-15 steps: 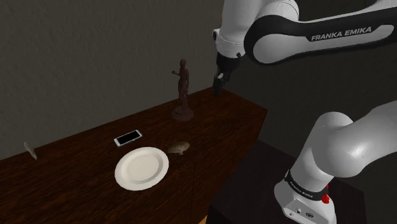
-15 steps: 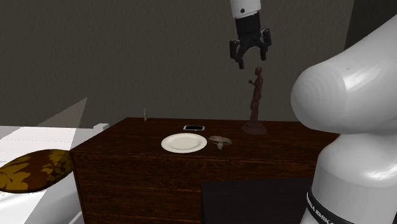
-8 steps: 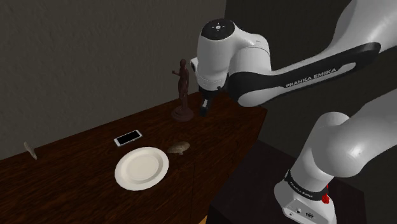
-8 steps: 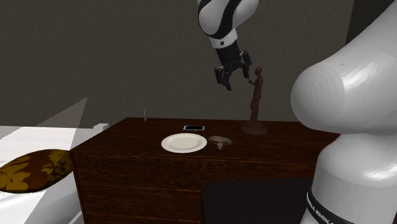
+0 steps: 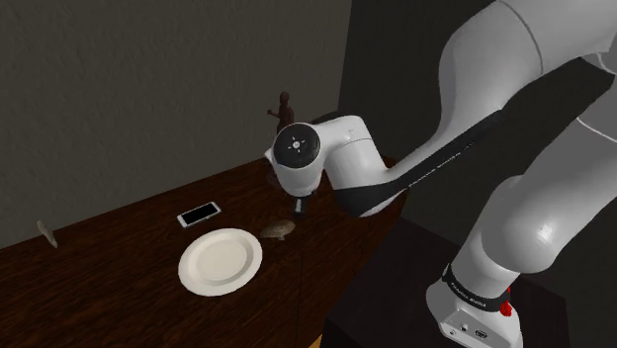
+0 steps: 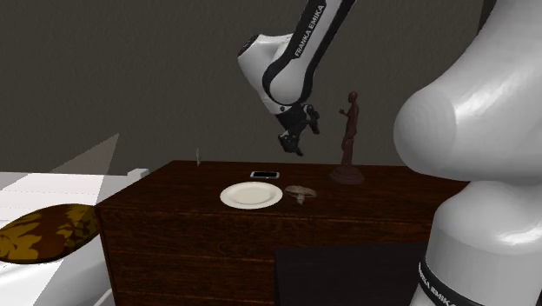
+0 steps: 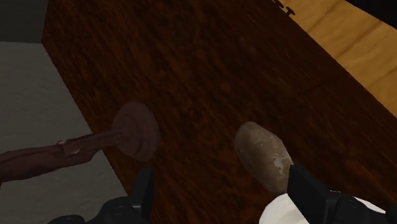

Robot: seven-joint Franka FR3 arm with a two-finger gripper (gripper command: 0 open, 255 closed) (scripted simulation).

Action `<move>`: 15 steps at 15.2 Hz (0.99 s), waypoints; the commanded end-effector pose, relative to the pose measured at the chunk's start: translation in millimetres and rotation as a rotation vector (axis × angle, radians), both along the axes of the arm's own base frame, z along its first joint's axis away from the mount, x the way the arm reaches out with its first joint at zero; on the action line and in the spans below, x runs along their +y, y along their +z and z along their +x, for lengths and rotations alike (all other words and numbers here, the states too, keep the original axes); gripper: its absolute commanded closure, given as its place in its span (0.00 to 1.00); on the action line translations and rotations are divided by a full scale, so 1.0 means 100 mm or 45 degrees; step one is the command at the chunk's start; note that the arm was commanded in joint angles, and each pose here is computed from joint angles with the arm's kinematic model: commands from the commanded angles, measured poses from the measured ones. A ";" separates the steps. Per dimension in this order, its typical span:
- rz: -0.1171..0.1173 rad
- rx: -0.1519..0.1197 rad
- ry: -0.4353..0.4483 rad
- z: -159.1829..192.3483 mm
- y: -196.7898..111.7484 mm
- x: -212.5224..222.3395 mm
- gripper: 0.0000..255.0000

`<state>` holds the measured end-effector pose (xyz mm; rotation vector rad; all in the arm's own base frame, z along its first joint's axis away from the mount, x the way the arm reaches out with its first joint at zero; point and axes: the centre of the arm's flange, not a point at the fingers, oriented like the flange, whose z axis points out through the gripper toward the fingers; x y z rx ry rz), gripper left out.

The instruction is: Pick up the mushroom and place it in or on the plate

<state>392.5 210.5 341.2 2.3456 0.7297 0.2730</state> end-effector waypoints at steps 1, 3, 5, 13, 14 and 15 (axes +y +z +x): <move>-0.068 -0.007 0.062 0.01 -0.29 0.12 0.00; -0.135 -0.008 0.117 0.03 -0.58 0.21 0.00; -0.202 -0.010 0.173 0.04 -0.89 0.29 0.00; -0.440 -0.016 0.369 0.08 -1.98 0.43 0.00; -0.440 -0.016 0.369 0.11 -2.01 0.40 0.00; -0.440 -0.016 0.369 0.14 -2.04 0.37 0.00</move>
